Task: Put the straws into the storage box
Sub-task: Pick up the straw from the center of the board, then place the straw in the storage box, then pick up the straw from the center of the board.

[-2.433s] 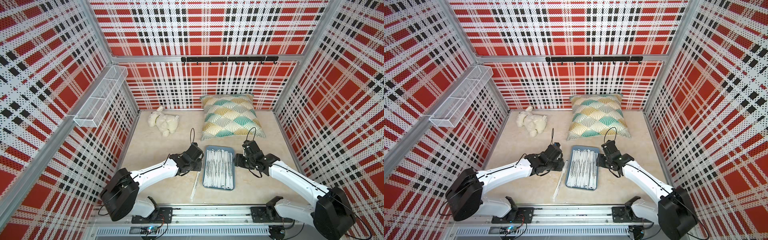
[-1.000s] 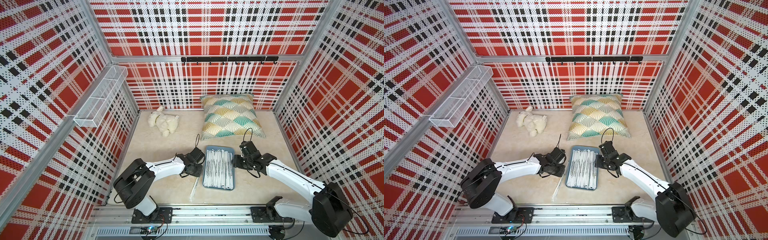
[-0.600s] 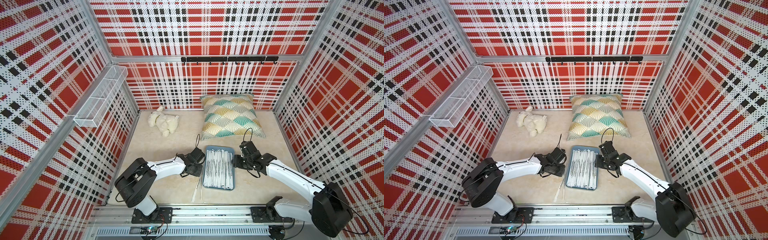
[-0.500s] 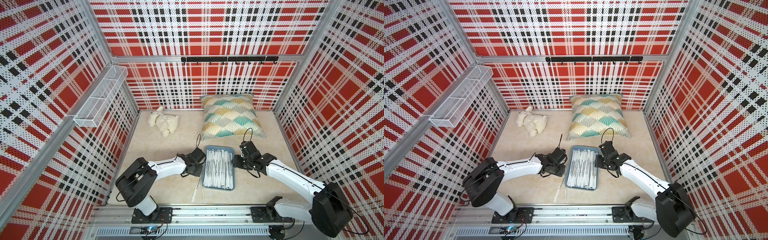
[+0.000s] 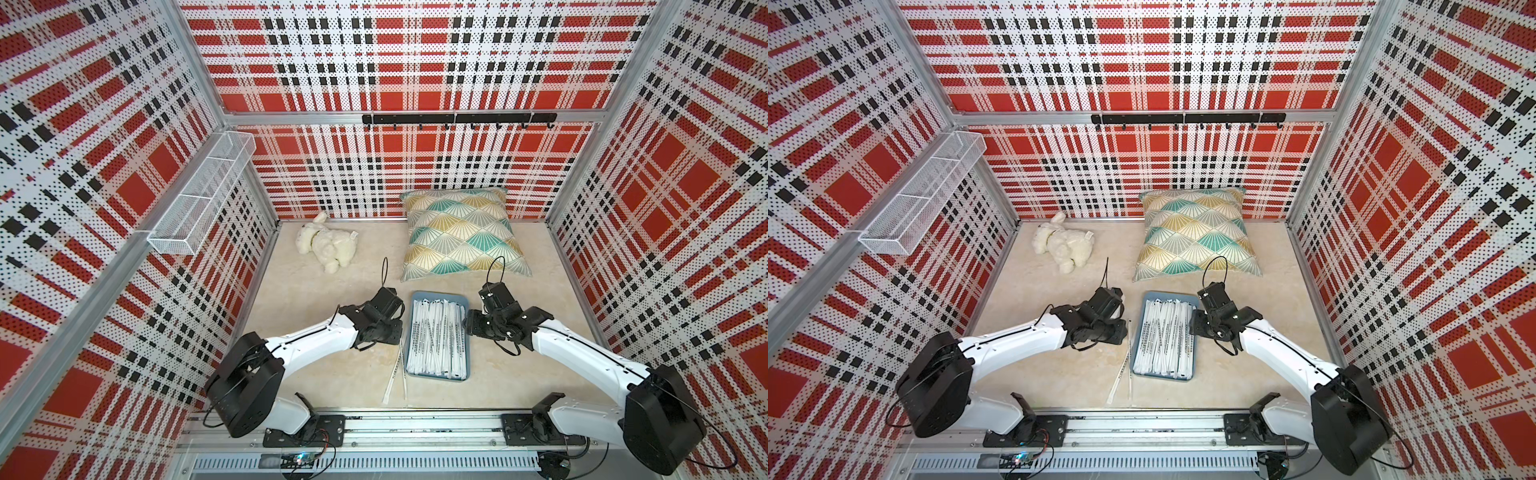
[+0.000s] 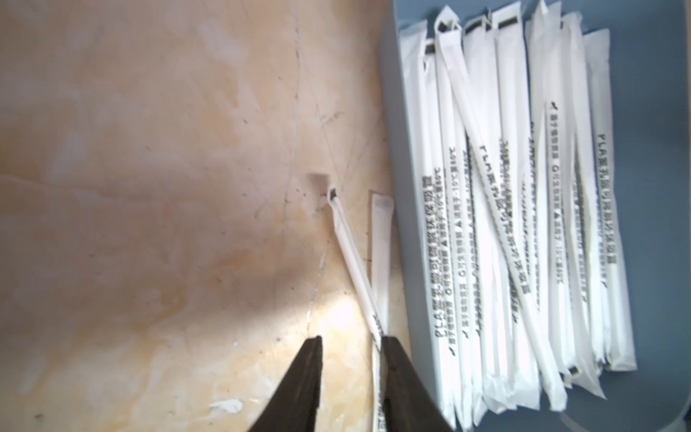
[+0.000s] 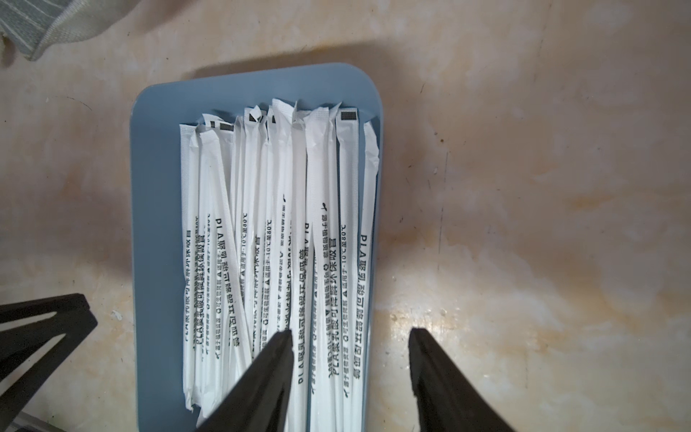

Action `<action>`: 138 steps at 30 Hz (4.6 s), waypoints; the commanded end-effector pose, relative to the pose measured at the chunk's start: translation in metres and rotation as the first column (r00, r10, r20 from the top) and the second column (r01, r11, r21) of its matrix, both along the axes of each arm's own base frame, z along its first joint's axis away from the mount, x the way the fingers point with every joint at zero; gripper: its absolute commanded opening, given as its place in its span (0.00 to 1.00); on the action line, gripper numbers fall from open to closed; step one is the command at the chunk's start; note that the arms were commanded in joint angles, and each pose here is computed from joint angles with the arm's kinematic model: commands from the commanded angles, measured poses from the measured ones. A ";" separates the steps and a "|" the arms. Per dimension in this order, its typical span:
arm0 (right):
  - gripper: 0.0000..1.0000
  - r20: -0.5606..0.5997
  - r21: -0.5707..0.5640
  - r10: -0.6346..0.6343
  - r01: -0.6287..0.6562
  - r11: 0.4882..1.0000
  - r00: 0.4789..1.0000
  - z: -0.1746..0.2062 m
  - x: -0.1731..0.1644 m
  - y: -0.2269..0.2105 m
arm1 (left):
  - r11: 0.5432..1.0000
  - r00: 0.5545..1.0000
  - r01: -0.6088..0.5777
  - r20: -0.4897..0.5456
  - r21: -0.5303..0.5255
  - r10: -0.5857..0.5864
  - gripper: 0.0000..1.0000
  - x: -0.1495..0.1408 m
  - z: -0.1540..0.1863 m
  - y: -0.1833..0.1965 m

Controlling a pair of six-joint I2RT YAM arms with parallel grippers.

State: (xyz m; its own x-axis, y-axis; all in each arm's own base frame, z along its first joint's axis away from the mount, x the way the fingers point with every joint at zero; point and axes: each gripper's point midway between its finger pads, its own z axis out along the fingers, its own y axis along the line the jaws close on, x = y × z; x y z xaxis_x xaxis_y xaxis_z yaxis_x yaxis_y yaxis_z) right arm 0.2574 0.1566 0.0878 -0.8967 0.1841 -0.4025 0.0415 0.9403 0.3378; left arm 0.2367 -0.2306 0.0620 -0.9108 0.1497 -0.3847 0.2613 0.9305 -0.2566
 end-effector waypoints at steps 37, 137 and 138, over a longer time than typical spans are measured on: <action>0.57 0.023 0.011 0.030 -0.030 0.999 0.999 0.004 0.012 0.013 | 0.965 0.987 -0.100 -0.096 0.243 0.126 0.01 -0.040 -0.048 0.054; 0.56 0.028 0.004 0.035 -0.036 0.999 0.999 0.005 0.015 0.015 | 0.976 0.972 -0.202 0.141 0.083 0.189 0.02 0.041 0.021 0.016; 0.56 0.030 0.004 0.034 -0.034 0.999 0.999 0.006 0.014 0.014 | 0.979 0.968 -0.198 0.164 0.043 0.189 0.01 0.047 0.037 0.007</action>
State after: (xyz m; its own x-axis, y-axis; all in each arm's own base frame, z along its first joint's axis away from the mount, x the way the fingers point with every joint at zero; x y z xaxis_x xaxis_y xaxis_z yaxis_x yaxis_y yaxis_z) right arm 0.2718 0.1689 0.0913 -0.8938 0.1681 -0.4157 0.0164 0.9387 0.3443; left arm 0.2563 -0.2117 0.0449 -0.9146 0.0422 -0.4021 0.0964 0.9886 -0.1154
